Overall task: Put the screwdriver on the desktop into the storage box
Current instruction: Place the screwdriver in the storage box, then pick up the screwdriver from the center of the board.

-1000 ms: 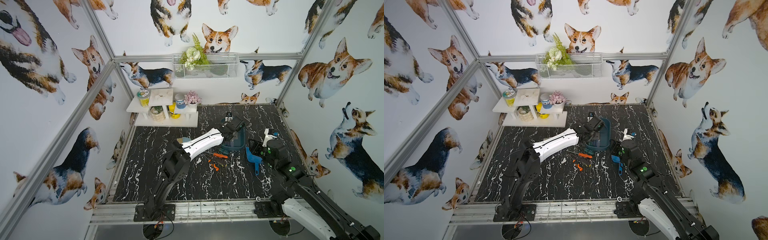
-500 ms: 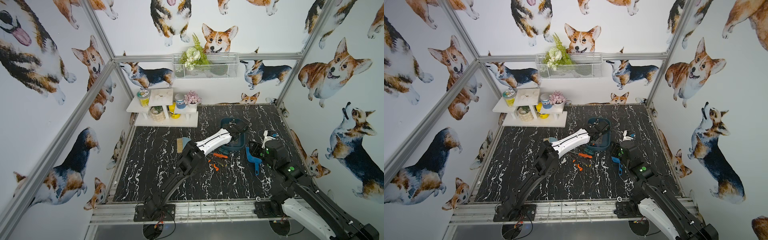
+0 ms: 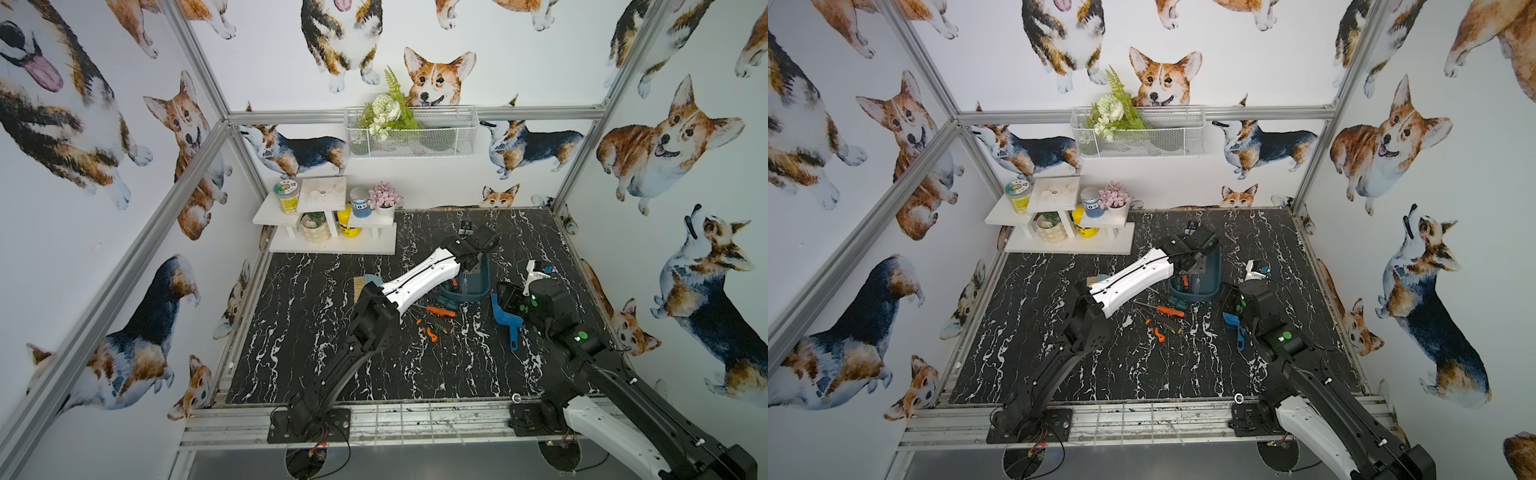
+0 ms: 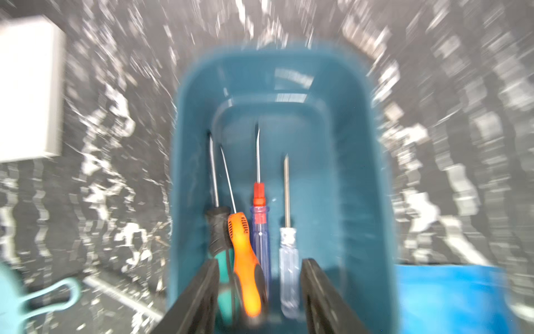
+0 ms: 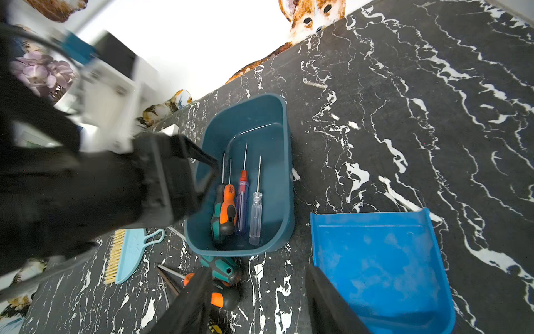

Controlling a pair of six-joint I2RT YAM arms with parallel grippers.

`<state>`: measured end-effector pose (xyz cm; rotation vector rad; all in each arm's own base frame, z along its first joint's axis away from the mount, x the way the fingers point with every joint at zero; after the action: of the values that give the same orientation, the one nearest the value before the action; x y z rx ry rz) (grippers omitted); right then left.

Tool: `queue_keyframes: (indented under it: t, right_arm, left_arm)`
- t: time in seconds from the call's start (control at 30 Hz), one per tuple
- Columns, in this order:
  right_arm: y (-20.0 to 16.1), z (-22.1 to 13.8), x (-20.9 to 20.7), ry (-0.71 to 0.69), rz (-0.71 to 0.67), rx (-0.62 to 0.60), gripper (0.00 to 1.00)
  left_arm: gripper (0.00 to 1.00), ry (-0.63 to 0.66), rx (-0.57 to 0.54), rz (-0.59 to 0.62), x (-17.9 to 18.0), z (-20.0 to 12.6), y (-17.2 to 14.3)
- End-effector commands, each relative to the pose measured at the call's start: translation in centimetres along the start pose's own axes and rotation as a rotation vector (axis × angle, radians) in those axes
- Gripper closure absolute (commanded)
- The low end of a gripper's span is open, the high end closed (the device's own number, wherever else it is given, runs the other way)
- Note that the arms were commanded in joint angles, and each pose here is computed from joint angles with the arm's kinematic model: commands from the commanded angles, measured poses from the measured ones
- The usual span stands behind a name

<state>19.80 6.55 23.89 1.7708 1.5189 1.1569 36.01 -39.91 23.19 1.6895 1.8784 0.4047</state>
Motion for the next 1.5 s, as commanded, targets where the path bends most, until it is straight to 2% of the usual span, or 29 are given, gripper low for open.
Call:
queue_keyframes:
  t: [0.0, 0.1, 0.2, 0.47, 0.7, 0.97, 1.2, 1.23, 1.47]
  right_arm:
    - [1.0, 0.4, 1.2, 0.102, -0.039, -0.018, 0.44]
    - [1.4, 1.2, 2.6, 0.200, -0.098, 0.017, 0.46]
    - [1.1, 1.8, 4.7, 0.225, -0.177, 0.056, 0.46]
    - [-3.2, 4.8, 11.5, 0.344, -0.392, 0.270, 0.48]
    - [-7.4, 7.1, 15.2, 0.345, -0.561, 0.466, 0.49]
    - [-10.5, 9.3, 16.6, 0.279, -0.655, 0.582, 0.52]
    - [-12.5, 9.9, 16.9, 0.250, -0.704, 0.637, 0.55]
    - [-12.7, 9.9, 16.9, 0.242, -0.713, 0.642, 0.56]
    - [-14.0, 10.1, 17.1, 0.197, -0.782, 0.661, 0.59]
  left_arm:
    - [0.48, -0.040, -0.103, -0.086, 0.6, -4.0, 2.0]
    - [0.48, -0.095, -0.172, -0.167, 3.0, -6.9, 2.5]
    - [0.50, -0.127, -0.204, -0.269, 7.0, -8.3, 1.9]
    - [0.51, -0.021, -0.170, -0.465, 19.1, -9.1, -1.3]
    - [0.51, 0.006, -0.118, -0.613, 26.5, -8.5, -5.5]
    - [0.50, 0.002, -0.130, -0.698, 29.6, -8.7, -6.9]
    - [0.51, -0.016, -0.126, -0.714, 29.8, -8.8, -6.7]
    - [0.51, 0.005, -0.103, -0.712, 30.2, -8.2, -7.7]
    - [0.51, 0.004, -0.080, -0.730, 30.5, -7.9, -8.5]
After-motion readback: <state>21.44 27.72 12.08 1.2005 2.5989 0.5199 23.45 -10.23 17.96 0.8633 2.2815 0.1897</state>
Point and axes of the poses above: each gripper's point midway between its finger pads, its own z axis out along the fingers, its own x axis along the line the jaws close on, y = z × x, the point moved 10 cm from there along -z, back along the fingers, and after that the axes turned 13 degrees about -z, right-handed, at the moved point
